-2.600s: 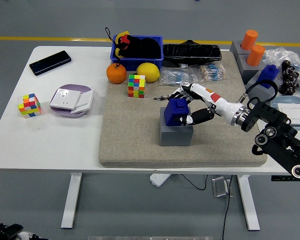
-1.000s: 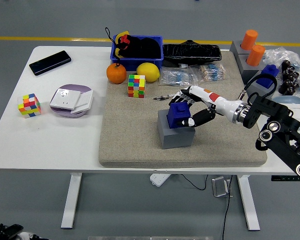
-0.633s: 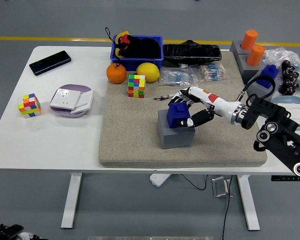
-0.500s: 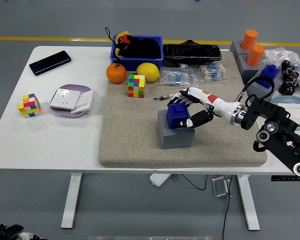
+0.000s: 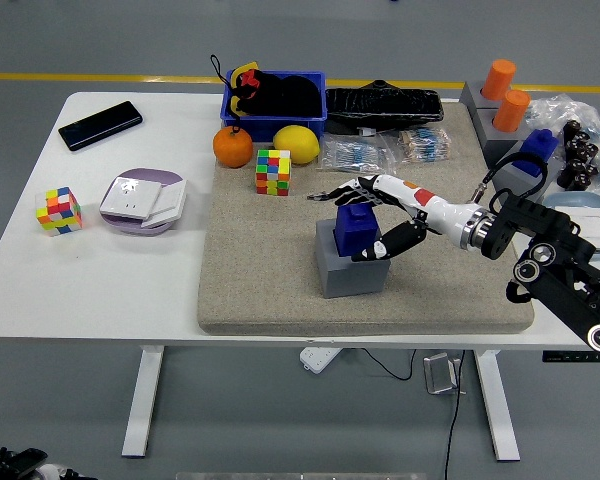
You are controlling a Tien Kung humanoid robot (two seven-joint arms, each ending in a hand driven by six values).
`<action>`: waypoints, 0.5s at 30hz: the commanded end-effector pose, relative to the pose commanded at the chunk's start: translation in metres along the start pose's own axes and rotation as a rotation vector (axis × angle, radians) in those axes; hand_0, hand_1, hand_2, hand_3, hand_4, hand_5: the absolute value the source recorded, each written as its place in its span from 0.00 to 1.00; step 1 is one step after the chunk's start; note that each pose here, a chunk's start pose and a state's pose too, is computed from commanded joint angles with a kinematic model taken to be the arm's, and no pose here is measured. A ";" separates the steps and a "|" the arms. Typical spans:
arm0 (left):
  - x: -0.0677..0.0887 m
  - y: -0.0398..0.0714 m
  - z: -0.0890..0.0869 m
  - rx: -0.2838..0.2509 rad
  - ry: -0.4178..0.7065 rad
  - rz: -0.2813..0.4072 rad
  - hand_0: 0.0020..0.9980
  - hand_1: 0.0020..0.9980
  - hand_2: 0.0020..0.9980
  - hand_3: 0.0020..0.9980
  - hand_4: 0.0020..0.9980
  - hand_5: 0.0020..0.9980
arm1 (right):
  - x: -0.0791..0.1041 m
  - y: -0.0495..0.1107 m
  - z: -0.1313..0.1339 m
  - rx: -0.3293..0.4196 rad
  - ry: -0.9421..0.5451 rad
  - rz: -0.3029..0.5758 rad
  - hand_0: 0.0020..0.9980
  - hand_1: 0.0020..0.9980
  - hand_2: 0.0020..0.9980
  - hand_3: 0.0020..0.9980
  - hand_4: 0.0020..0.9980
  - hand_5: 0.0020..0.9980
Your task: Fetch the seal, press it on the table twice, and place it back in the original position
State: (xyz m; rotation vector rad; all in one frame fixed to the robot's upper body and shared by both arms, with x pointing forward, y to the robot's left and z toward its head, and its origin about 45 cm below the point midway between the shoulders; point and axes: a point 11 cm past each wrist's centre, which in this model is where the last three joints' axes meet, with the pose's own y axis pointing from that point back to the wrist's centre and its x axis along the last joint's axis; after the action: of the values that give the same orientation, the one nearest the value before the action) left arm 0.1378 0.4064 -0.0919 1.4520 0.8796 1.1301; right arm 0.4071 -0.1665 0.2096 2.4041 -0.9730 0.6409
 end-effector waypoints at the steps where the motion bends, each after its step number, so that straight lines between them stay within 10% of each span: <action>1: 0.000 0.000 0.000 0.001 0.000 0.000 0.72 0.69 0.68 0.75 0.69 0.25 | 0.000 0.000 0.000 0.001 -0.002 0.003 0.77 0.81 0.81 0.83 1.00 0.04; 14: 0.002 0.000 -0.001 0.002 0.004 0.003 0.72 0.69 0.68 0.75 0.69 0.26 | 0.029 0.028 0.024 -0.072 -0.021 0.062 0.89 0.88 0.88 0.90 1.00 0.22; 15: 0.002 0.000 -0.001 0.001 0.003 0.003 0.72 0.69 0.68 0.75 0.69 0.26 | 0.032 0.031 0.027 -0.079 -0.025 0.071 0.99 0.96 0.96 0.98 1.00 0.39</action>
State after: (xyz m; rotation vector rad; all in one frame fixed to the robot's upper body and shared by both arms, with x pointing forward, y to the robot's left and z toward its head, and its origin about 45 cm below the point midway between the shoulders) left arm 0.1377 0.4083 -0.0913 1.4534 0.8811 1.1347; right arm 0.4115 -0.2185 0.2145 2.3224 -1.0783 0.5879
